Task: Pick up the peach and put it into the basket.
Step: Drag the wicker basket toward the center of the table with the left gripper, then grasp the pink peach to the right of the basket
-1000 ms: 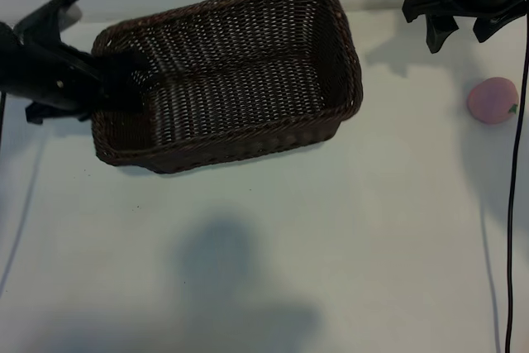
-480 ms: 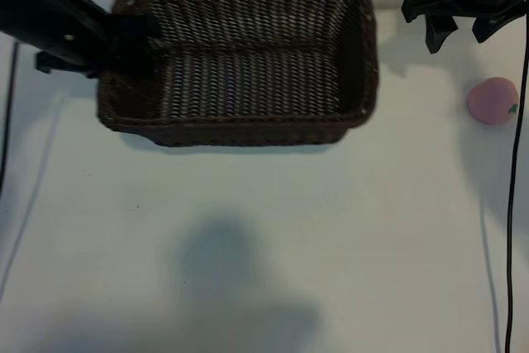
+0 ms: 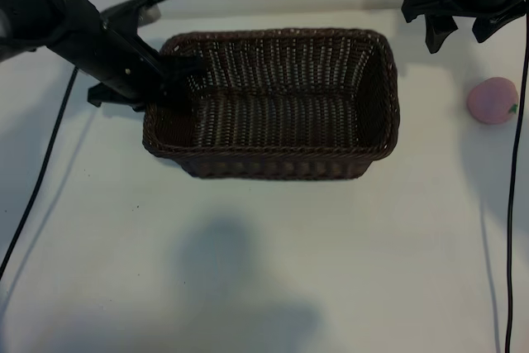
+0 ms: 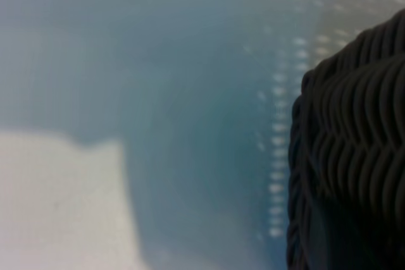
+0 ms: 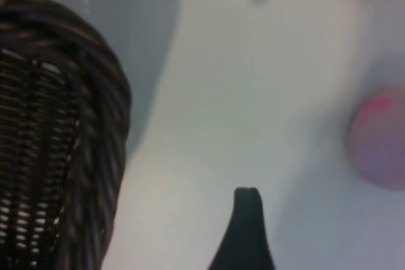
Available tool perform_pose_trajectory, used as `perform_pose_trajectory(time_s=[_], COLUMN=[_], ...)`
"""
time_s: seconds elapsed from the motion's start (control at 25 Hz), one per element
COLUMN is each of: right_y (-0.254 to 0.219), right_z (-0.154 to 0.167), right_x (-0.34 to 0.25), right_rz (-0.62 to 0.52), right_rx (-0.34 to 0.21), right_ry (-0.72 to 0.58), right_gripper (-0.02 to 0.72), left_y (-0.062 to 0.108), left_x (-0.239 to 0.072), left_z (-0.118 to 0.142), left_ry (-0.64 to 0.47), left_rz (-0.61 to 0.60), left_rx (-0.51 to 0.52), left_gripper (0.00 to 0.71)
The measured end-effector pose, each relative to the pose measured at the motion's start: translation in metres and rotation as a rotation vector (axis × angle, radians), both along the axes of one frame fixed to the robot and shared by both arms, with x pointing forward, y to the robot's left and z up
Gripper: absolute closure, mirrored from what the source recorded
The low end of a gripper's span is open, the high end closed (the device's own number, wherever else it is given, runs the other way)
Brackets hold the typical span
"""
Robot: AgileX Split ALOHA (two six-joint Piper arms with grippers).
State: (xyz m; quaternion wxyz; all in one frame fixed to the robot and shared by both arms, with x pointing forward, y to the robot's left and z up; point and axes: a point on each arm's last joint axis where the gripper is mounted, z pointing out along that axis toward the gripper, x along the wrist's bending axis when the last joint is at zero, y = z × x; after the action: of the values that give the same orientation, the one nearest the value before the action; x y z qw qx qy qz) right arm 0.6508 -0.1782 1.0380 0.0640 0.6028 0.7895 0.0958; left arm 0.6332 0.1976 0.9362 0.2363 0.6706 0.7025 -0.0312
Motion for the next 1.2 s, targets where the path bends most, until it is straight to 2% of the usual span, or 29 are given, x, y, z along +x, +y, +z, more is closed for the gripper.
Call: perform_pose_trajectory(time_s=[0.2, 0.48, 0.6, 0.8, 0.92, 1.0, 1.2], right_y=[0.0, 0.0, 0.0, 0.0, 0.0, 0.0, 0.0], right_z=[0.0, 0.0, 0.0, 0.0, 0.0, 0.0, 0.0], right_x=[0.0, 0.0, 0.0, 0.0, 0.0, 0.0, 0.0], right_rz=[0.0, 0.001, 0.001, 0.0, 0.0, 0.0, 0.0], right_rx=[-0.003, -0.003, -0.003, 0.0, 0.0, 0.0, 0.001], right_ry=[-0.001, -0.001, -0.001, 0.0, 0.0, 0.0, 0.0], right_gripper=[0.12, 0.12, 0.12, 0.121, 0.121, 0.121, 0.121], left_y=[0.0, 0.001, 0.001, 0.0, 0.0, -0.002, -0.001], left_x=[0.003, 0.005, 0.005, 0.006, 0.007, 0.008, 0.006], left_z=[-0.014, -0.014, -0.014, -0.013, -0.01, -0.004, 0.026], left_ry=[0.015, -0.015, -0.015, -0.017, -0.011, 0.003, -0.04], left_rz=[0.008, 0.002, 0.005, 0.008, 0.0, -0.017, -0.038], left_rx=[0.009, 0.024, 0.019, 0.014, 0.009, 0.001, 0.006], left_gripper=[0.616, 0.599, 0.506, 0.236, 0.117, 0.082, 0.07])
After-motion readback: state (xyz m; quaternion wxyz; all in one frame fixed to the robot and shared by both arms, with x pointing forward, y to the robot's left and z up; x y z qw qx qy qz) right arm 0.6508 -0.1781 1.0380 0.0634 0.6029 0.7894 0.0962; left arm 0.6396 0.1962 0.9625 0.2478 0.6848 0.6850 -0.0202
